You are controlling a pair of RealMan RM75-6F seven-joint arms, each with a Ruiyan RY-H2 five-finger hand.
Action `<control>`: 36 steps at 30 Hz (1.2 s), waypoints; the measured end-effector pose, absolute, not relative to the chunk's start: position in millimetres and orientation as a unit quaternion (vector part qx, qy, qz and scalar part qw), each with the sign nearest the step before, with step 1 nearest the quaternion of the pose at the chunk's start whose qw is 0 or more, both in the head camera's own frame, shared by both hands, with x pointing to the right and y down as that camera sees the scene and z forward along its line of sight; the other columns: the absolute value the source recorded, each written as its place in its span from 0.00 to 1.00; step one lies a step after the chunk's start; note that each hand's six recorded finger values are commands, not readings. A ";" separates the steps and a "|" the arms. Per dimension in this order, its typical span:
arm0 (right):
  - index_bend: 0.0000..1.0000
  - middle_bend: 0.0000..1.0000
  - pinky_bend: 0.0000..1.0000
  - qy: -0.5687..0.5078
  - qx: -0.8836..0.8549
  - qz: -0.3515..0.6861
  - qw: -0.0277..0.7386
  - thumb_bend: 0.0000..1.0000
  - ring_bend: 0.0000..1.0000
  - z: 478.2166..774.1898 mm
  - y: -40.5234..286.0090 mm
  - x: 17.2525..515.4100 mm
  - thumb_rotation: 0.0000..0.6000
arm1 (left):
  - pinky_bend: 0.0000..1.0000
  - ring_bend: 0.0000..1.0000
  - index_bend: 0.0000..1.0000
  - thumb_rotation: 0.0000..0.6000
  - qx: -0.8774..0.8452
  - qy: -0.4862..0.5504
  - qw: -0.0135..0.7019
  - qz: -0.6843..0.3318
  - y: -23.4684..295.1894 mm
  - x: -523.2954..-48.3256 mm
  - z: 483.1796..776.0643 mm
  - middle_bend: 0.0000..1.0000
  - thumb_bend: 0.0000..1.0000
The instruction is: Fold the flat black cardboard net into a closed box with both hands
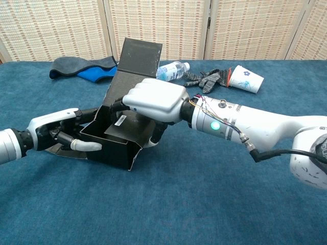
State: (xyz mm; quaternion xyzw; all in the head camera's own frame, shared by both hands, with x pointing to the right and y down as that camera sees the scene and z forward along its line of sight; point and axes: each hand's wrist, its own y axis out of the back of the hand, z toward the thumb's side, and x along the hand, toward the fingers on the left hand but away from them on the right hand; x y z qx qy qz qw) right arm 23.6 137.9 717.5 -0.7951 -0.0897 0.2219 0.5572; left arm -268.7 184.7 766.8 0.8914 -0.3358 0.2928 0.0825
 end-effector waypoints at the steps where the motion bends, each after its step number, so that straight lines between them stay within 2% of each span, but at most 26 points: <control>1: 0.33 0.33 0.87 -0.086 -0.795 0.223 0.558 0.41 0.82 717.4 137.5 23.3 1.00 | 0.93 0.62 0.11 1.00 0.891 -0.336 0.083 0.294 185.1 -268.8 767.1 0.07 0.17; 11: 0.33 0.31 0.87 -0.074 -0.793 0.215 0.565 0.43 0.82 715.0 141.9 17.2 1.00 | 0.93 0.62 0.10 1.00 0.892 -0.329 0.087 0.296 185.5 -267.0 767.7 0.07 0.16; 14: 0.31 0.24 0.87 -0.079 -0.794 0.210 0.566 0.37 0.82 712.9 142.5 16.1 1.00 | 0.93 0.62 0.10 1.00 0.892 -0.328 0.089 0.296 183.9 -265.2 767.6 0.07 0.17; 18: 0.21 0.19 0.87 -0.087 -0.793 0.205 0.567 0.29 0.82 711.8 142.5 15.7 1.00 | 0.93 0.62 0.10 1.00 0.893 -0.328 0.091 0.295 183.0 -263.5 767.4 0.07 0.17; 25: 0.15 0.13 0.87 -0.097 -0.796 0.203 0.561 0.22 0.79 711.6 143.1 14.6 1.00 | 0.93 0.62 0.10 1.00 0.893 -0.327 0.094 0.295 181.8 -262.2 767.0 0.07 0.17; 29: 0.07 0.08 0.87 -0.103 -0.799 0.204 0.557 0.16 0.77 710.8 141.8 14.2 1.00 | 0.93 0.62 0.10 1.00 0.893 -0.326 0.096 0.295 183.4 -263.3 767.2 0.07 0.17; 34: 0.05 0.05 0.87 -0.108 -0.800 0.205 0.553 0.10 0.75 709.8 141.1 14.1 1.00 | 0.93 0.62 0.10 1.00 0.893 -0.327 0.097 0.294 183.2 -263.6 767.0 0.07 0.17; 36: 0.06 0.09 0.87 -0.112 -0.801 0.199 0.553 0.10 0.75 707.3 141.3 13.7 1.00 | 0.93 0.62 0.10 1.00 0.892 -0.328 0.097 0.294 183.9 -264.4 767.2 0.07 0.17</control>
